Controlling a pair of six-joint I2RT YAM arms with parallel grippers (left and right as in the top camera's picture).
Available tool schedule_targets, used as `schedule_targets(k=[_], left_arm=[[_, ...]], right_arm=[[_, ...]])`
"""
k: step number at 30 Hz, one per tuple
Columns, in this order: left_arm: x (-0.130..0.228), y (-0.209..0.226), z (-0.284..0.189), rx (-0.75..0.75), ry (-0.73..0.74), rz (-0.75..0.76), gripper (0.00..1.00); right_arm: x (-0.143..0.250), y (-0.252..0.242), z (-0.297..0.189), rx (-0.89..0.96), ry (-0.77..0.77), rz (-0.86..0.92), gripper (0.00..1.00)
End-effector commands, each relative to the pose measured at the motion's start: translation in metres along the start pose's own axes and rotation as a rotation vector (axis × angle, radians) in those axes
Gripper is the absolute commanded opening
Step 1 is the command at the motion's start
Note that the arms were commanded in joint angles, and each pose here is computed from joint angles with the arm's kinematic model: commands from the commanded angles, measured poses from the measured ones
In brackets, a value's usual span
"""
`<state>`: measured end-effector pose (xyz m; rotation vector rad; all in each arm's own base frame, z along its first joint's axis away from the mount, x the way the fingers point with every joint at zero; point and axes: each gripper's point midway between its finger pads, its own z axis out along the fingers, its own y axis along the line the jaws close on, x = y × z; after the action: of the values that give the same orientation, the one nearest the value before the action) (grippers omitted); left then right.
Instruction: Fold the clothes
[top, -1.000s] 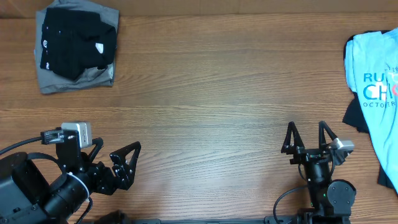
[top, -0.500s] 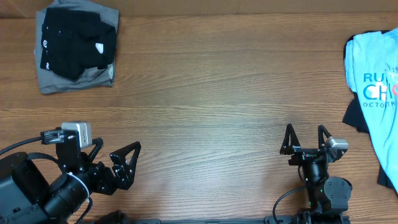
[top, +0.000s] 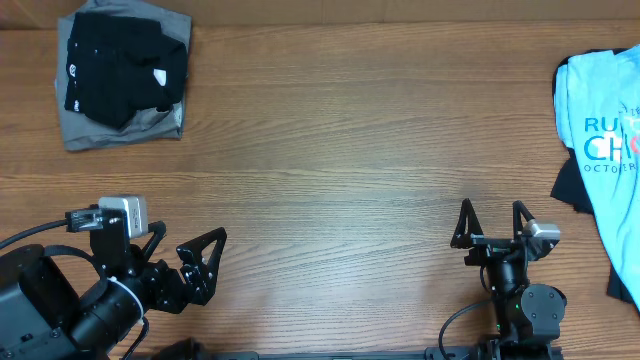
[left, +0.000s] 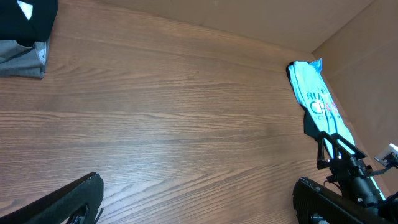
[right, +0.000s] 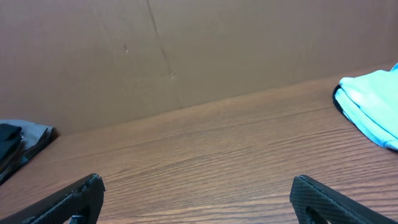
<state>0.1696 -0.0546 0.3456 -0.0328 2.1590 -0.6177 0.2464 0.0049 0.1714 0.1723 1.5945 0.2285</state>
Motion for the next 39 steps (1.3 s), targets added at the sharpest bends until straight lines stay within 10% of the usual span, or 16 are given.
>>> schedule_targets(k=[1, 24, 39], left_arm=[[0.000, -0.004, 0.000, 0.023, -0.001, 0.017, 1.00], [0.013, -0.004, 0.006, 0.012, 0.013, 0.126, 1.00], [0.039, 0.047, 0.080, 0.063, -0.408, 0.155, 1.00]], right_arm=[[0.000, -0.003, 0.000, 0.011, -0.010, -0.005, 1.00], [0.000, -0.003, 0.000, 0.011, -0.010, -0.005, 1.00], [0.001, -0.003, 0.000, 0.011, -0.009, -0.005, 1.00]])
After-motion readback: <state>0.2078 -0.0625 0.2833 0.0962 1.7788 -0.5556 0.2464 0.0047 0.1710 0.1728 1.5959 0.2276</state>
